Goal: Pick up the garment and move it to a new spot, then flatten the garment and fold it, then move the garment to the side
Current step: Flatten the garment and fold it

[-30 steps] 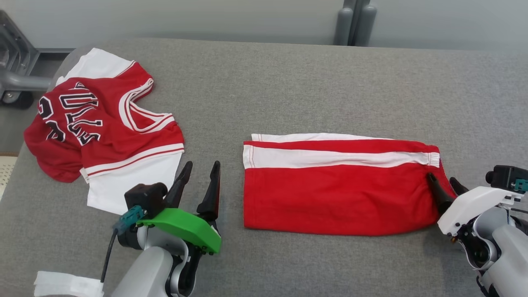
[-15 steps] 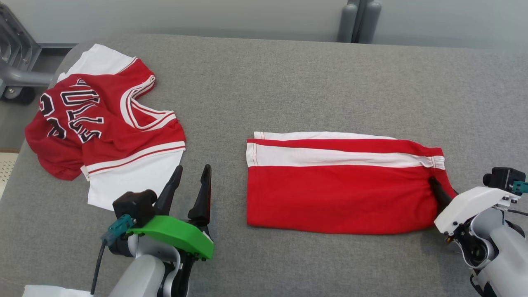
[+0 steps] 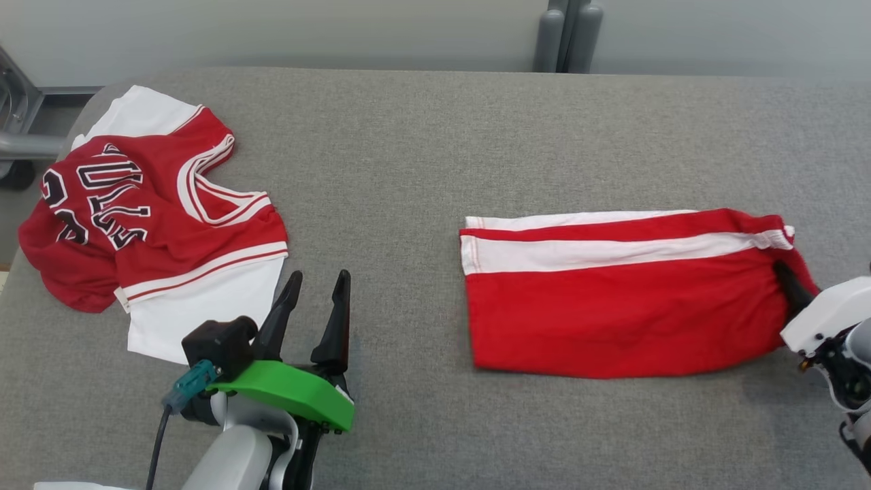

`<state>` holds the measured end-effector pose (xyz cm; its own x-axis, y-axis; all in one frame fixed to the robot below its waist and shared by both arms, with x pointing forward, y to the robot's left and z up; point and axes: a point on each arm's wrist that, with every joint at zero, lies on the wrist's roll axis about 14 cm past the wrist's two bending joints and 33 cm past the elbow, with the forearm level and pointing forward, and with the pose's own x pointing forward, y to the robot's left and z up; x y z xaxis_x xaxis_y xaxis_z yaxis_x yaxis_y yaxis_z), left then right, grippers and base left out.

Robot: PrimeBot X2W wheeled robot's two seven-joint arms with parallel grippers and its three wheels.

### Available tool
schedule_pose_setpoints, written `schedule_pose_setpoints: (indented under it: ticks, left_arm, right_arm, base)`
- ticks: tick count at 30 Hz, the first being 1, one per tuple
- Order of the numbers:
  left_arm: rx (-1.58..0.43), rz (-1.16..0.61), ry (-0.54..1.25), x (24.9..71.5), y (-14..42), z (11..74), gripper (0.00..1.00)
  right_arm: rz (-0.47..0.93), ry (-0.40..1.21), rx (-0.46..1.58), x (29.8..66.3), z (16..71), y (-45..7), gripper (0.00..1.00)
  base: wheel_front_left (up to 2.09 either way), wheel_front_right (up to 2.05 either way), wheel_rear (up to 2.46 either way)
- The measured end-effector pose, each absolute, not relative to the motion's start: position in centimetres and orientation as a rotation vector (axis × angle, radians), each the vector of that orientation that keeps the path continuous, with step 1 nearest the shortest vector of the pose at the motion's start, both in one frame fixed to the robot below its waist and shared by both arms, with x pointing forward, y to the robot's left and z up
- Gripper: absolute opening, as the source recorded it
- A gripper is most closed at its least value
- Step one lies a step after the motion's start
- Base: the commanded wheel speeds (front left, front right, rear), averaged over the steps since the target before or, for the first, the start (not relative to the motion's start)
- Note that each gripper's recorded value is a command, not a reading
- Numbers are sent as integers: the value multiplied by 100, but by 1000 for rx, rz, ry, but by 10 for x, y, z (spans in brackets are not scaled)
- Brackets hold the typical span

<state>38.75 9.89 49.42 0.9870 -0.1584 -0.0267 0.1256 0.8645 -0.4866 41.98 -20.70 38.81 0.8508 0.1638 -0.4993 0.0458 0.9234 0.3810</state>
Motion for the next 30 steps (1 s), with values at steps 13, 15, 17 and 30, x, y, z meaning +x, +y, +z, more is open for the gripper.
schedule_pose_setpoints:
  ticks: [13, 15, 17, 30]
  left_arm:
    - [-522, -205, 47, 383, 82, 506, 100]
    - [-522, -210, 46, 382, 81, 507, 100]
    - [-521, -218, 40, 380, 79, 510, 100]
    - [-524, -173, 18, 360, 94, 515, 100]
  right_arm:
    - [139, 506, 384, 425, 415, -198, 0]
    - [164, 509, 385, 425, 417, -190, 0]
    - [207, 508, 387, 424, 422, -175, 0]
    - [504, 543, 353, 411, 448, -79, 0]
  base:
    - [0, 0, 0]
    - [0, 0, 0]
    - [0, 0, 0]
    - [0, 0, 0]
